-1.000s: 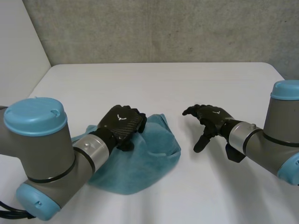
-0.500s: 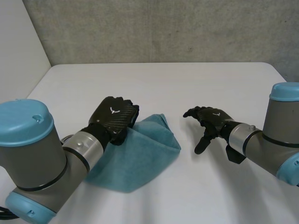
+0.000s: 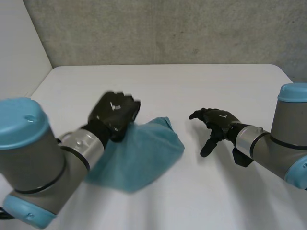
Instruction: Fold the laundry
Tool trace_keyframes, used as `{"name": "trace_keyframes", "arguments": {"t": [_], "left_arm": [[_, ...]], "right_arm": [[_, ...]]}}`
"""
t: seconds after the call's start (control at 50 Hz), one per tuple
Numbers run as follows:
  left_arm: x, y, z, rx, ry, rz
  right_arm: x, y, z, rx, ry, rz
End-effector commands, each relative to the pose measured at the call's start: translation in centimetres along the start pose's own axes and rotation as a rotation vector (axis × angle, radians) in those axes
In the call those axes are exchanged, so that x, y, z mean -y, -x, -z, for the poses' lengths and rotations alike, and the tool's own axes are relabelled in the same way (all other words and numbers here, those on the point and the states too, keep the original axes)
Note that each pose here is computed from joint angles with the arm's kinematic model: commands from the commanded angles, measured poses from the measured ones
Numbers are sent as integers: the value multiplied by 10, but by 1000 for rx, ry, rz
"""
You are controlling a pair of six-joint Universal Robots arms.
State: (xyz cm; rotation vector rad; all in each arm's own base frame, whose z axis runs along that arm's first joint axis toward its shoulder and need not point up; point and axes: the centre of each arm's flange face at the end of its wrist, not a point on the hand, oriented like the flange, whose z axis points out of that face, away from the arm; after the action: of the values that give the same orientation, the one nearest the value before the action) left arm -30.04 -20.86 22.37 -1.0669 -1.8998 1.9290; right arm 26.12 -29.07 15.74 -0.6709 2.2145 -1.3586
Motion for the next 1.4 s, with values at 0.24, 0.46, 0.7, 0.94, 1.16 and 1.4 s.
{"name": "trace_keyframes", "arguments": {"t": [0.24, 0.46, 0.7, 0.94, 1.16, 1.4], "left_arm": [[129, 40, 68, 154, -412, -44], [124, 40, 80, 159, -388, -44], [121, 58, 77, 220, -379, -50], [131, 96, 56, 330, -449, -53], [196, 142, 9, 427, -709, -27], [145, 135, -17, 452, -614, 9]], "right_arm": [[-6, 27, -30, 145, 24, -51], [0, 59, -63, 254, -81, -263], [-11, 96, -89, 389, -54, -342], [52, 70, -81, 326, -228, -313], [263, 31, 53, 92, -1091, -58], [191, 36, 60, 8, -829, 153]]}}
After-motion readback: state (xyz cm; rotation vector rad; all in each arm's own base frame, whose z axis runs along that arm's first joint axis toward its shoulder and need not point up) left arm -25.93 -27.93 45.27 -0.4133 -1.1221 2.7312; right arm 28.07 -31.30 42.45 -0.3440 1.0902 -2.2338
